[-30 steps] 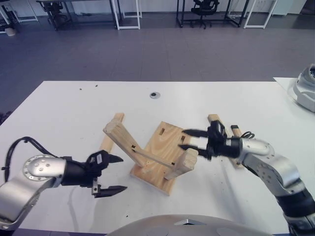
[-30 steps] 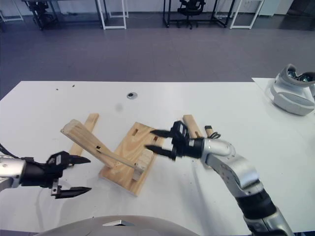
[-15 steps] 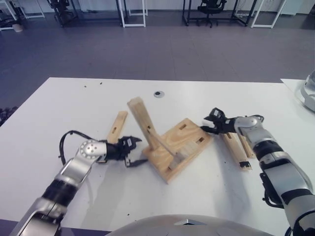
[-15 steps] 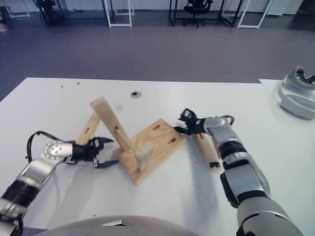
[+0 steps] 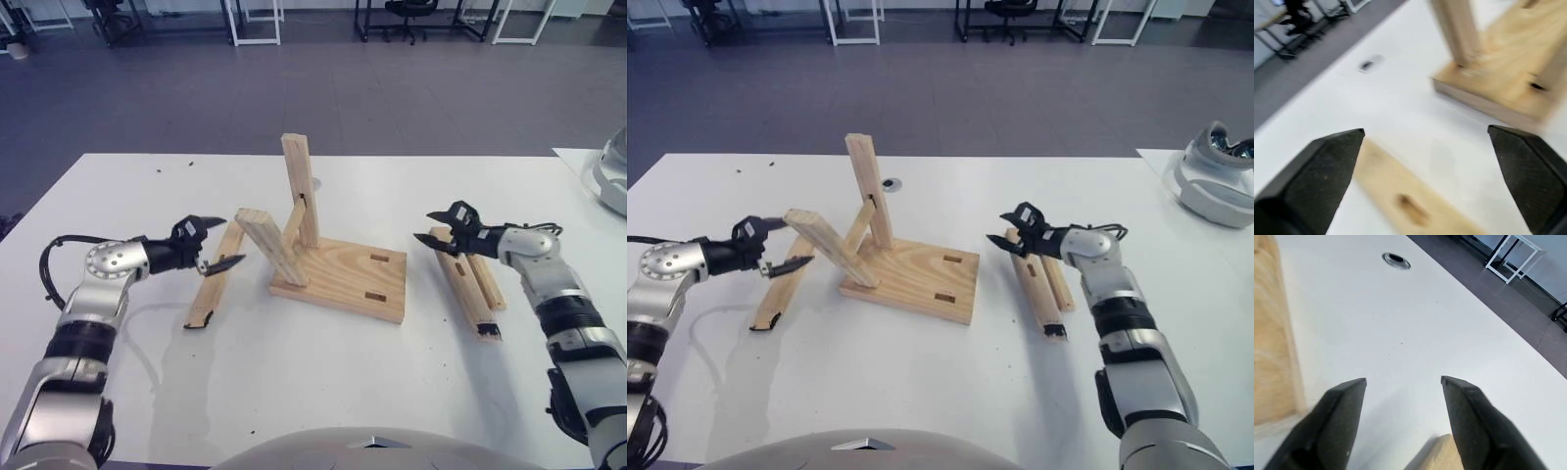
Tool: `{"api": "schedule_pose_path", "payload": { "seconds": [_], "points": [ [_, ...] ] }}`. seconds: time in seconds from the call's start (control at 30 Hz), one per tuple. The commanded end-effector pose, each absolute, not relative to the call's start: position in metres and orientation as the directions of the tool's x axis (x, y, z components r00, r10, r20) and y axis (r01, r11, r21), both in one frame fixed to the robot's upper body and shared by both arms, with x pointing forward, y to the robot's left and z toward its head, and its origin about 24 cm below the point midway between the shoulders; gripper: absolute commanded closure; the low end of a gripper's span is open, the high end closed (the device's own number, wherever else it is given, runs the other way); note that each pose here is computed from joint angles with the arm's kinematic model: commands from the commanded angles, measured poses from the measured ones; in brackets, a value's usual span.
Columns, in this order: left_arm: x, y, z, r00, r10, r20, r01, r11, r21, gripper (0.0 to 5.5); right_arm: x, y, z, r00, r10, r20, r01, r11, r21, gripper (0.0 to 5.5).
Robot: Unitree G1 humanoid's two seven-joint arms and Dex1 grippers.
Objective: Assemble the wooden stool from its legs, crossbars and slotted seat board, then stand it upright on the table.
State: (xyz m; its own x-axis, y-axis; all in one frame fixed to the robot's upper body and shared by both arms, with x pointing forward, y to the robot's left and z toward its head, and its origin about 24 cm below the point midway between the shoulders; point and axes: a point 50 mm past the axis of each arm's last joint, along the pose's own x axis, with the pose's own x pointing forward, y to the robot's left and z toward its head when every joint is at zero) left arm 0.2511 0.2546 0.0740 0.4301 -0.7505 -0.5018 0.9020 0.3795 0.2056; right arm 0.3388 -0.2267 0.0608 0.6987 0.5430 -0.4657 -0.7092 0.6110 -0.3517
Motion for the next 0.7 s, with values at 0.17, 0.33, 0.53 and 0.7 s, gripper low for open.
{"api": "schedule_pose_path", "payload": {
  "seconds": [0.17, 0.33, 0.53, 0.7],
  "points": [
    [0.284, 0.194, 0.039, 0.508, -0.661, -0.552, 0.861, 0.397, 0.318, 0.85, 0.344, -0.178, 0.039, 0.471, 0.68, -0.561, -0.882, 0.37, -0.292, 2.62],
    [0.318, 0.177, 0.034, 0.629, -0.61, -0.482, 0.777, 0.488, 0.397, 0.85, 0.316, -0.189, 0.029, 0.389, 0.759, -0.523, -0.921, 0.297, -0.253, 2.62],
    [0.311, 0.182, 0.026, 0.672, -0.623, -0.402, 0.741, 0.58, 0.339, 0.85, 0.282, -0.171, 0.028, 0.495, 0.764, -0.413, -0.869, 0.432, -0.242, 2.62],
    [0.309, 0.167, 0.025, 0.678, -0.645, -0.354, 0.735, 0.603, 0.309, 0.85, 0.28, -0.164, 0.046, 0.64, 0.67, -0.377, -0.768, 0.551, -0.325, 2.62]
  ]
}}
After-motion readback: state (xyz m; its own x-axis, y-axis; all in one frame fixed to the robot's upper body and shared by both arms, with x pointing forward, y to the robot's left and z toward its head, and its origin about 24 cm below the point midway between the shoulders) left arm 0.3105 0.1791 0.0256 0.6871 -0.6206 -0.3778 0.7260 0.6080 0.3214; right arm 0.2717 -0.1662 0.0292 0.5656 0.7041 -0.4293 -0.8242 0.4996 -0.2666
